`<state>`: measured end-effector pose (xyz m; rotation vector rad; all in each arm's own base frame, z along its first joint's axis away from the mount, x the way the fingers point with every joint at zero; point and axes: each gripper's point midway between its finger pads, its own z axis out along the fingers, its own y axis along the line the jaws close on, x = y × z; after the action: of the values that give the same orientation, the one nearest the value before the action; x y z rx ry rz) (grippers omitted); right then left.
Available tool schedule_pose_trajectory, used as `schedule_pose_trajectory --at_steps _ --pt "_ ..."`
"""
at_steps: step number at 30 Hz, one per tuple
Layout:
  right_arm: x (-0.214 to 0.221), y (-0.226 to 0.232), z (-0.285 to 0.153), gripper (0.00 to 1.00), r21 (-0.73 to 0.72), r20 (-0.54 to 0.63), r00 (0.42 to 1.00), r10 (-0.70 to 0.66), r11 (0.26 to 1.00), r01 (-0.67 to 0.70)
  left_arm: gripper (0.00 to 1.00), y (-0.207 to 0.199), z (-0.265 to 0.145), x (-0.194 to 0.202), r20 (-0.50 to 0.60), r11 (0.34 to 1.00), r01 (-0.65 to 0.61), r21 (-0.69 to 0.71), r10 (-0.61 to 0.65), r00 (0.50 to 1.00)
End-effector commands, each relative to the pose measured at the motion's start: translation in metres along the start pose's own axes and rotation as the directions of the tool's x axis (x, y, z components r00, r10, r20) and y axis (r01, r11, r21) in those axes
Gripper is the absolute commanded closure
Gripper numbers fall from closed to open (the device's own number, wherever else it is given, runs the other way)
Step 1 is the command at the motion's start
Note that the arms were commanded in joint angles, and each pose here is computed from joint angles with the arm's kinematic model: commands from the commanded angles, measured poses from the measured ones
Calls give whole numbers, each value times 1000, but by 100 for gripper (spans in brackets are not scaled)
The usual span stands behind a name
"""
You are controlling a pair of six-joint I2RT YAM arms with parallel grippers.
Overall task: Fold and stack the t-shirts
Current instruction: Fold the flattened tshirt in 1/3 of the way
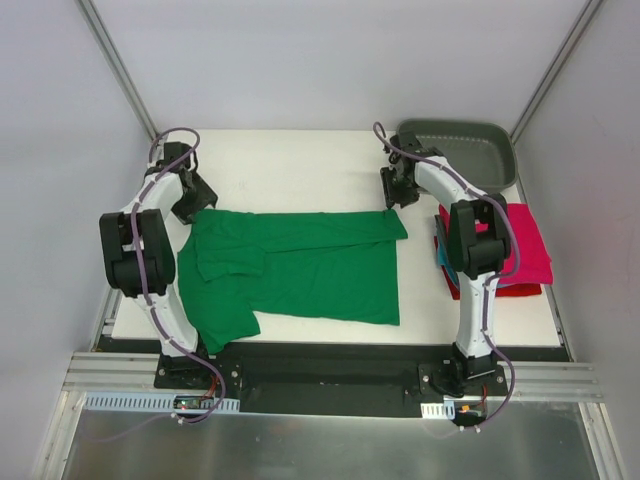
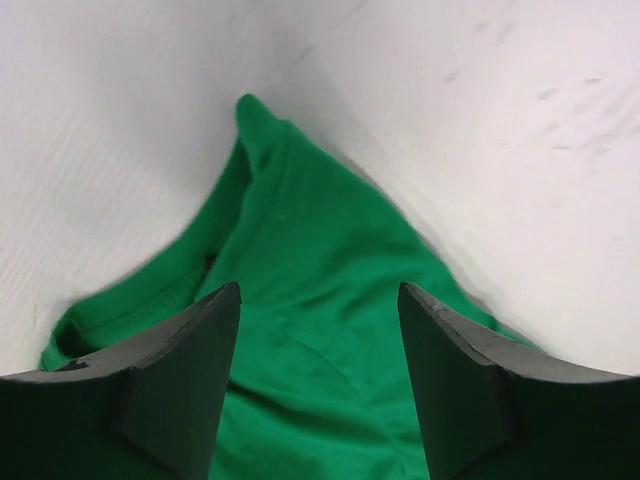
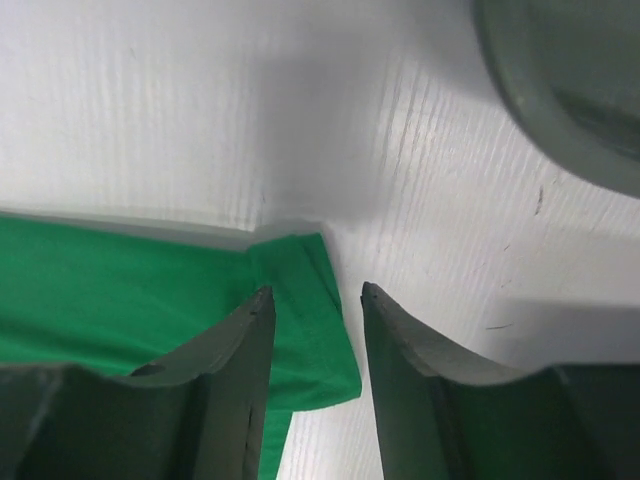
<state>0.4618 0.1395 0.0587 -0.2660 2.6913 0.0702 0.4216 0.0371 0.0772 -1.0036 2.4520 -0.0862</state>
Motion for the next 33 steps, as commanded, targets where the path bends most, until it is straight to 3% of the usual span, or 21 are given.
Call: schedule_pose_trajectory --at_steps 1,16,20,25,33 --pt "14 -7 -8 58 27 -94 995 -46 998 48 40 16 10 -2 -23 996 -28 -83 27 999" --pt "22 13 14 64 -78 -128 992 -15 997 5 40 23 15 0 -59 985 -143 -100 138 989" --pt "25 16 20 75 -88 -136 991 -4 996 -8 40 25 12 1 -62 981 -170 -96 165 984" --pt "24 5 17 97 -25 -118 993 32 999 -35 52 25 16 7 -84 982 -167 -91 160 984" --pt "22 -37 -10 99 97 -6 982 187 978 -185 57 26 15 32 -159 978 -205 -39 196 968"
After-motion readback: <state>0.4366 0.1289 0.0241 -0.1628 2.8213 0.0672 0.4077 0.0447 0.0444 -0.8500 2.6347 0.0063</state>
